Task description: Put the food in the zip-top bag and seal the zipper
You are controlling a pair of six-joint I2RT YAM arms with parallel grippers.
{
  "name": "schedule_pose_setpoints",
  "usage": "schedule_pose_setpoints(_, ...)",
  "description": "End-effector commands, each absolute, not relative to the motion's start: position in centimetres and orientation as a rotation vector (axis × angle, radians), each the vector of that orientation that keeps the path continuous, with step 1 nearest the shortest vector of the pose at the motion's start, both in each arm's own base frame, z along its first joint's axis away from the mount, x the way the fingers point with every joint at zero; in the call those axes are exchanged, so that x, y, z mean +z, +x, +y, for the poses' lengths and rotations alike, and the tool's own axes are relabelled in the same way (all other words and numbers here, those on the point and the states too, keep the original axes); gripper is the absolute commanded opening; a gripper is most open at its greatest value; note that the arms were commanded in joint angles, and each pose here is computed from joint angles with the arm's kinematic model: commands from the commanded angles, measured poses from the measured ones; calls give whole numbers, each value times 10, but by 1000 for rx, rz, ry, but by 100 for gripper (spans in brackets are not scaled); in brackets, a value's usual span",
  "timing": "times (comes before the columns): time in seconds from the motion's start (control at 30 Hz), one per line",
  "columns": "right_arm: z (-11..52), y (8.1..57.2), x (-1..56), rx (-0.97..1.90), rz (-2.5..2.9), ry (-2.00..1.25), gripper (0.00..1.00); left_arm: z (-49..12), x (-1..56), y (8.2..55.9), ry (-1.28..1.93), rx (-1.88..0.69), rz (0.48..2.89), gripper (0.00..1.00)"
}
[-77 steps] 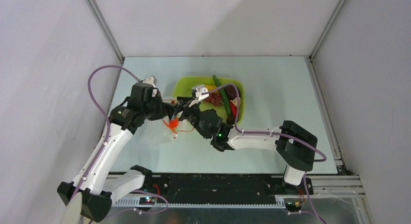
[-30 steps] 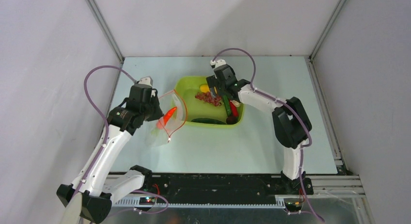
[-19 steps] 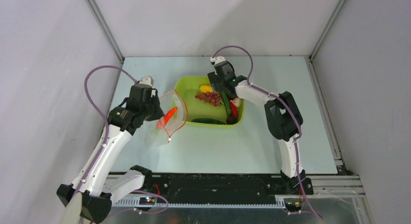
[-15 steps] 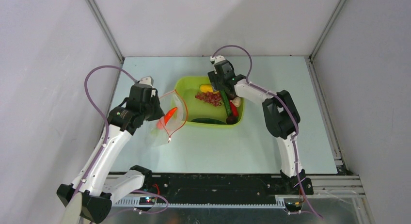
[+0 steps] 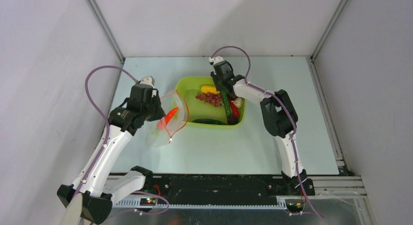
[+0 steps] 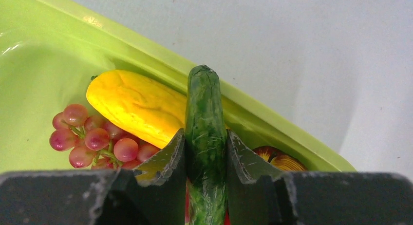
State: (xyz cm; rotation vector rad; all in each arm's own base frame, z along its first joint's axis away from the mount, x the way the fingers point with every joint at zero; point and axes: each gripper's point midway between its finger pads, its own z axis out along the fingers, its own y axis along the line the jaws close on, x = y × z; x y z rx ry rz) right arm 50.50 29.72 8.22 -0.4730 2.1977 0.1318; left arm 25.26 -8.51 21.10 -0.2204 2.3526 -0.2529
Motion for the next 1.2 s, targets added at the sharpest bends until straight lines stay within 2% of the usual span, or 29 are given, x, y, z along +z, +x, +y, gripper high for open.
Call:
schedule_pose_setpoints(0.0, 302, 509, 123, 127, 2110, -440, 5, -88, 216, 257, -204, -280, 2320, 0)
schedule_pose_setpoints(0.27, 297, 482, 197, 102, 1948, -458, 4, -92, 214, 256, -196, -305, 2332, 0)
schedule_pose_setpoints(0.57, 295, 435, 315, 269, 1642, -346, 2, -93, 212, 255, -195, -311, 2336, 0)
schedule_pose_setpoints(0.93, 361, 345, 432, 596, 1229, -382, 2, -95, 211, 255, -190, -326, 2343, 0)
schedule_pose_setpoints(1.17, 406, 292, 465, 849, 1056, -413, 2, -96, 211, 255, -190, -335, 2342, 0)
